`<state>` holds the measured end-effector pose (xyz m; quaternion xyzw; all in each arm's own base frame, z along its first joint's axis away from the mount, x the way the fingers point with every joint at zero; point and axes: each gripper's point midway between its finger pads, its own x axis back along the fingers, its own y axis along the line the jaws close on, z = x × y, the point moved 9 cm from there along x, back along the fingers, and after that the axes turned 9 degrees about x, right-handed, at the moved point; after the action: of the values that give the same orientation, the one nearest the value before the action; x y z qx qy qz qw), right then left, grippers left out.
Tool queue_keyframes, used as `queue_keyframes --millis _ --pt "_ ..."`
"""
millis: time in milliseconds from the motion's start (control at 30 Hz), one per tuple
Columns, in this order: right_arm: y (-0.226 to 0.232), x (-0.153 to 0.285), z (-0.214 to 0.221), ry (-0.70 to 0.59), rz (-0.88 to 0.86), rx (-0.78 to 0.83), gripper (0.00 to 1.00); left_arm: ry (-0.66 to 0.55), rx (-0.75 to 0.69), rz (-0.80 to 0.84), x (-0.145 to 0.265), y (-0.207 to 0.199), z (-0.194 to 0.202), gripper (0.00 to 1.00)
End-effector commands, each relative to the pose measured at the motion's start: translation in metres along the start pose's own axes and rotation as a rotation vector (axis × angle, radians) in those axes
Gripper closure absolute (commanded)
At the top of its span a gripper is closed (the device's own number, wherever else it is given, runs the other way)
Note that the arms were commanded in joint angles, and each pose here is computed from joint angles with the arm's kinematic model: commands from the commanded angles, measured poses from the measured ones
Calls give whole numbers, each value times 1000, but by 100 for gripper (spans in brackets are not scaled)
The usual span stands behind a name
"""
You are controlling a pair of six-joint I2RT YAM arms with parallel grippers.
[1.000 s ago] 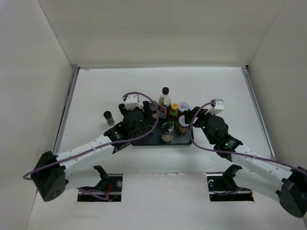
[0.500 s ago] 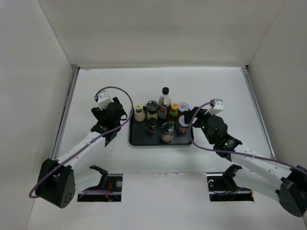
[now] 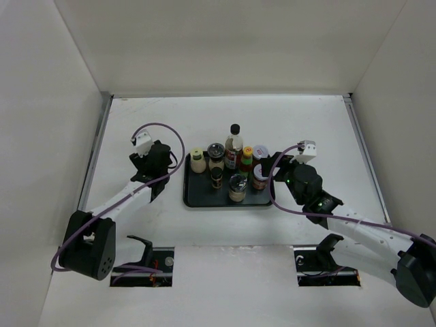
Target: Organize the condiment bottles
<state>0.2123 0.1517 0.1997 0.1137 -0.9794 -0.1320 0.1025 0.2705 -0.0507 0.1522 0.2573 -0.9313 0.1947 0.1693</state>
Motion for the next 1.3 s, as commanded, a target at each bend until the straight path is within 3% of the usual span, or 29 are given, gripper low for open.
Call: queue_keyframes --millis 0,233,433,667,933,1267 --pt "6 -2 -10 -47 -28 -31 13 -15 35 24 -4 -4 1 41" --pt "6 -2 -11 -48 -30 -32 13 -12 34 22 -3 1 2 60" --pt "6 -2 -11 -50 -29 -32 13 -43 53 91 15 -7 -14 71" --pt "5 -1 -12 -54 -25 -29 13 -34 13 288 74 -37 -32 73" --pt "5 0 -14 -64 -20 -32 13 83 -35 440 125 -49 -6 73" --pt "4 0 -13 -60 -17 -30 14 138 -88 488 117 -90 45 73"
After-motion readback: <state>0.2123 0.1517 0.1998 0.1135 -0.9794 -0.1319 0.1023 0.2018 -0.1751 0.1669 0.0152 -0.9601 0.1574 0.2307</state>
